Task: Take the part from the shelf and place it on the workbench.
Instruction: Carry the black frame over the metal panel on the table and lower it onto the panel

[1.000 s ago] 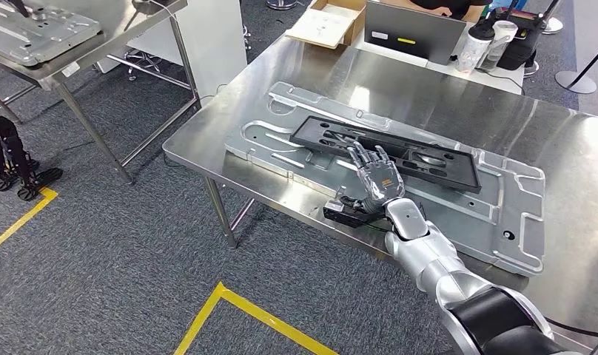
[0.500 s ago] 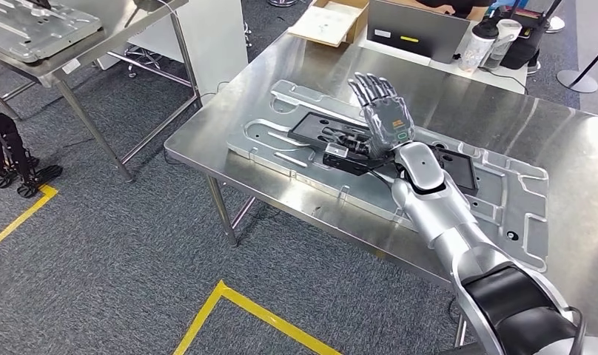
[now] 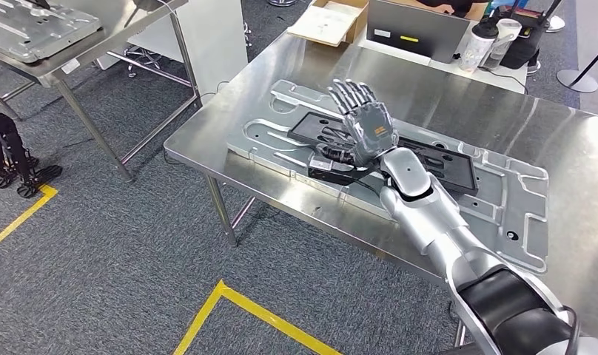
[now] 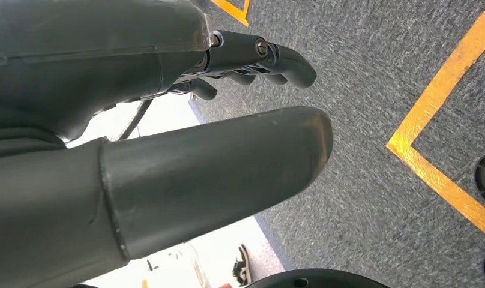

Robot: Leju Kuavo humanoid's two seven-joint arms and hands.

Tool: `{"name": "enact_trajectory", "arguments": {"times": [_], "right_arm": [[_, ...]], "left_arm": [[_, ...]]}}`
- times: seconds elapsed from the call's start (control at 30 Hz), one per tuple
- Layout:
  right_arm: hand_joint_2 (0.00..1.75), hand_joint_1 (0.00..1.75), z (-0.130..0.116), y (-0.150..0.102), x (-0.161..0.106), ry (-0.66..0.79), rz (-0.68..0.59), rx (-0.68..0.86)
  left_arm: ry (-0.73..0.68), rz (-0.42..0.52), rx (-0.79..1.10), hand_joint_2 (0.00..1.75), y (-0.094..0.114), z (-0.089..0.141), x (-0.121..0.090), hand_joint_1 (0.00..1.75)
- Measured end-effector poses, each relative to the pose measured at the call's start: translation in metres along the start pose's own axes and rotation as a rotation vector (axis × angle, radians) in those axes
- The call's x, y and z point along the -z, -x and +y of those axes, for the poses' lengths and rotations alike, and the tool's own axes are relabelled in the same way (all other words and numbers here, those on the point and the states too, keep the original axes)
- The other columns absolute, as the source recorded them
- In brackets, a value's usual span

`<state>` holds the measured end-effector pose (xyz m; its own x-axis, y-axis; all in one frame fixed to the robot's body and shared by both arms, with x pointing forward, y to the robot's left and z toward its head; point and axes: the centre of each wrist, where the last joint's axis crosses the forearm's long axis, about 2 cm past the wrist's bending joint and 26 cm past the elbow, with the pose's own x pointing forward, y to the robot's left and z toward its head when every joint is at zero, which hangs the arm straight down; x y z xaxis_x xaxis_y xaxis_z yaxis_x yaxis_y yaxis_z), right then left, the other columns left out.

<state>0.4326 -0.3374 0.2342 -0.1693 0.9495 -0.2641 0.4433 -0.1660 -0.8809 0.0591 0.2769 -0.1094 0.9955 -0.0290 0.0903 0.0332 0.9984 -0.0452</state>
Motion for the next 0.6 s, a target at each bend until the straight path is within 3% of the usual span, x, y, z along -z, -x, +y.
{"name": "enact_trajectory", "arguments": {"times": [0.6], "right_arm": [[0.0,0.0,-0.002,-0.041,-0.009,0.041,-0.072,0.029]], "left_arm": [[-0.001,0.004,-0.022,0.0,0.001,-0.002,0.0,0.0]]}}
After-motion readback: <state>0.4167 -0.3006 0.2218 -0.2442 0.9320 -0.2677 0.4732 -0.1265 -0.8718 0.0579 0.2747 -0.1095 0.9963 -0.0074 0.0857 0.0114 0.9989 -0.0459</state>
